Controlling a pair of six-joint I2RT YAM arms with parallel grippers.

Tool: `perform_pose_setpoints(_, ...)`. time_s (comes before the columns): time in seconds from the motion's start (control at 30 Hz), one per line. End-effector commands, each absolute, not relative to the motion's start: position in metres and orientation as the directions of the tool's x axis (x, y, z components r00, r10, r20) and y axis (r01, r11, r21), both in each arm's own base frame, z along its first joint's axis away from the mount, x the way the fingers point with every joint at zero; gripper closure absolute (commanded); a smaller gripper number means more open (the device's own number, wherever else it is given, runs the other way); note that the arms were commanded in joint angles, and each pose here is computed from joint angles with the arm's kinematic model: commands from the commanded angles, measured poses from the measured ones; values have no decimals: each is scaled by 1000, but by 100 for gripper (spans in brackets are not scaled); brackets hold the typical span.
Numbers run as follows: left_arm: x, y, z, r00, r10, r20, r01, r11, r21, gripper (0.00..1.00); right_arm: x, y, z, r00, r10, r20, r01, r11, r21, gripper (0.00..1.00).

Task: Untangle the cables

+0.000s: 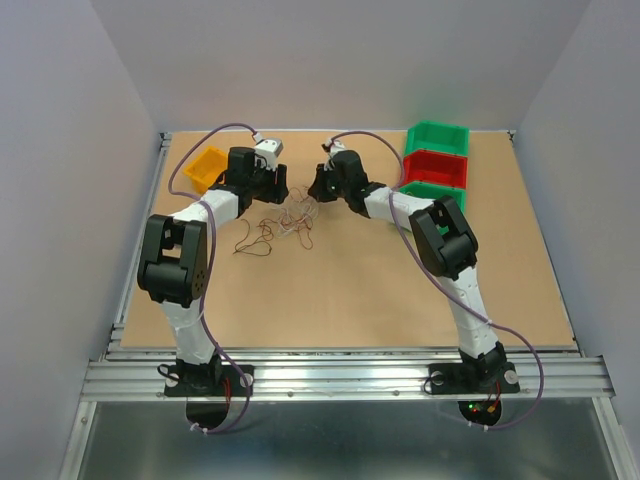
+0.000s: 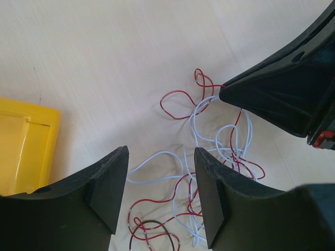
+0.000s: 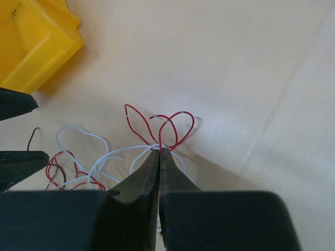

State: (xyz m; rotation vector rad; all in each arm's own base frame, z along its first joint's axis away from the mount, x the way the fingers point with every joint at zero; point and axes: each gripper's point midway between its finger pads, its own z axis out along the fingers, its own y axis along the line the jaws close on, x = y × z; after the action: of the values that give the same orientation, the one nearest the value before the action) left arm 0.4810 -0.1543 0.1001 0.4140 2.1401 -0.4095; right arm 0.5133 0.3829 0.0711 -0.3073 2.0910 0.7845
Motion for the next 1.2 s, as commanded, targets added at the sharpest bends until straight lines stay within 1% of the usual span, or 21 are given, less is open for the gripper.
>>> perform_pose_setpoints(0.0,493,-158,125,-494,134,-859,455,882,-124,36,516,397,117,-542,78,-837,-545,725,421,99)
perform_pose_setpoints(0.13,490,-161,128,-490,133,-862,472,872,-133,36,502,393,163,-480,73,-874,-608,691,392,99)
perform_pose_setpoints(0.17,490,-162,130,-487,132,-863,478,868,-136,36,494,388,162,-478,68,-876,-611,690,387,99)
perform_pose_setpoints(0.2,486,-163,129,-488,133,-863,484,863,-141,36,486,383,199,-423,91,-901,-638,676,368,100)
perform_pose_setpoints(0.27,484,-167,140,-461,128,-878,509,848,-144,36,471,372,207,-401,94,-911,-646,676,354,99)
perform_pose_setpoints(0.3,481,-168,140,-458,129,-879,517,843,-146,36,459,364,246,-342,122,-932,-671,662,333,99)
perform_pose_setpoints(0.43,475,-165,157,-417,97,-904,538,828,-160,36,431,342,287,-269,169,-948,-683,661,311,99)
perform_pose_setpoints(0.47,472,-167,171,-388,77,-919,564,808,-171,36,420,334,320,-221,205,-954,-695,653,301,99)
perform_pose_setpoints(0.53,467,-157,176,-393,24,-919,563,797,-219,36,407,331,348,-186,227,-956,-721,629,290,100)
perform_pose_setpoints(0.6,461,-154,201,-329,-13,-944,614,757,-225,35,390,328,378,-150,248,-957,-758,593,272,99)
perform_pose_setpoints(0.63,456,-150,202,-351,-58,-934,605,748,-274,35,386,327,389,-138,258,-956,-768,582,268,100)
perform_pose_setpoints(0.67,450,-144,215,-316,-75,-946,625,733,-267,35,381,327,404,-119,268,-956,-783,567,257,99)
perform_pose_setpoints(0.73,443,-139,229,-284,-98,-954,642,719,-265,35,378,326,417,-101,277,-956,-794,556,245,99)
perform_pose_setpoints(0.77,434,-138,249,-229,-108,-967,674,699,-238,35,375,327,426,-89,283,-955,-803,546,237,99)
perform_pose_setpoints(0.83,417,-142,254,-203,-110,-973,707,671,-223,34,372,326,434,-76,285,-956,-813,538,225,100)
perform_pose_setpoints(0.9,398,-145,286,-83,-121,-989,753,642,-142,31,370,328,436,-75,284,-956,-821,527,221,99)
perform_pose_setpoints(0.93,386,-147,281,-77,-121,-990,767,627,-136,30,370,329,436,-80,285,-955,-822,523,225,100)
perform_pose_setpoints(0.97,371,-152,302,3,-123,-992,799,597,-71,30,372,330,434,-86,285,-955,-822,522,229,100)
perform_pose_setpoints(1.03,352,-157,304,37,-122,-992,826,562,-39,28,374,334,426,-110,281,-953,-823,513,246,99)
perform_pose_setpoints(1.07,340,-161,316,95,-120,-988,838,545,14,26,374,337,423,-116,279,-953,-828,503,247,100)
perform_pose_setpoints(1.17,325,-172,318,145,-105,-984,850,522,69,24,378,341,414,-137,286,-948,-828,492,268,100)
